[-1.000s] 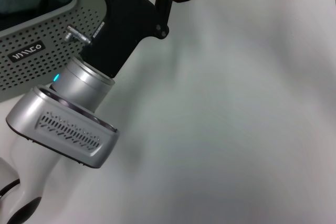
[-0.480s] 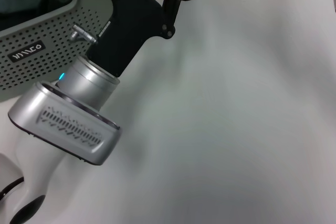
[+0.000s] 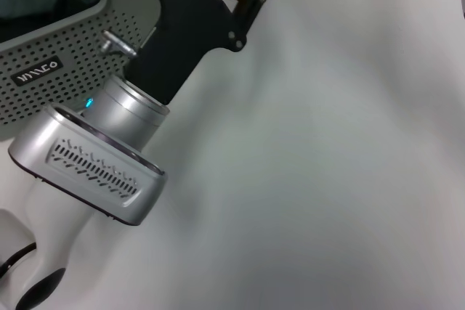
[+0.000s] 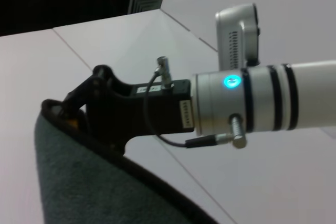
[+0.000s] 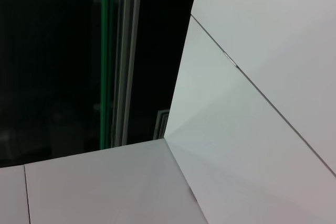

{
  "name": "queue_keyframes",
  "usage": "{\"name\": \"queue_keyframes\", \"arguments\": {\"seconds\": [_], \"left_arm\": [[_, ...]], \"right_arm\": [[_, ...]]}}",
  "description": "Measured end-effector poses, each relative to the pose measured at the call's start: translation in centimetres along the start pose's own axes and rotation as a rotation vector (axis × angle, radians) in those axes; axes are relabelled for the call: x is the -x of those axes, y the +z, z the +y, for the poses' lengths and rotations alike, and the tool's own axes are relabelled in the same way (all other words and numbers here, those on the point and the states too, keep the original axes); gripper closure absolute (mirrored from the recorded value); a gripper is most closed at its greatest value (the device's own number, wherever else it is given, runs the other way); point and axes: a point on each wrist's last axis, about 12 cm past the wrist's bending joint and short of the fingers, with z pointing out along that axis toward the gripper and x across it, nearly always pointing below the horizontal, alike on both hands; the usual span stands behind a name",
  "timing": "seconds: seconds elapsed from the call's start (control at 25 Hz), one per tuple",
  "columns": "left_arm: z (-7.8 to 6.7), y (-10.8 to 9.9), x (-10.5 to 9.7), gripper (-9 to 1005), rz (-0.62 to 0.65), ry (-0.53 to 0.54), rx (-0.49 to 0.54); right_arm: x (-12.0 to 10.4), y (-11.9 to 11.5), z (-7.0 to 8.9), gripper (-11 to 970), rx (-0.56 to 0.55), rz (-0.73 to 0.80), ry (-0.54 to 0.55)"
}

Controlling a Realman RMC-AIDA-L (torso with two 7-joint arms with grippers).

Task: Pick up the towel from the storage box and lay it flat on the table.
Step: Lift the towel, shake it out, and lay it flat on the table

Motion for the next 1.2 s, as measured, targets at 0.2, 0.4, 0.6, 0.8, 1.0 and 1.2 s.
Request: {"name": "queue_keyframes", "arguments": {"seconds": [0.2,0.4,0.6,0.8,1.0,1.2], "left_arm": [[-0.17,0.33,0.2,540,-0.014,-0.031,-0.006],[0.13,0.65,0.19,544,-0.008,-0.055,0.026],[0.2,0.62,0.06,548,-0.001,-0.054,0.03],[0.15,0.43,0.05,750,0.002,-0.053,0.025],[0.14,0.36,-0.11,834,0.015,-0.052,0.024],[0.24,0.34,-0.2,828,0.02,-0.051,0.028]], "right_arm": [[-0.15,0.0,0.05,926,0.001,0.004,0.004],[-0.28,-0.27,0.04,922,-0.003,0.008,0.007],[-0.29,-0.4,0.13,919,0.001,0.005,0.009],[-0.3,-0.38,0.15,915,0.002,0.005,0.01],[-0.29,-0.36,0.19,911,0.004,0.004,0.01],[-0.27,-0.31,0.28,907,0.01,0.001,0.01]]}}
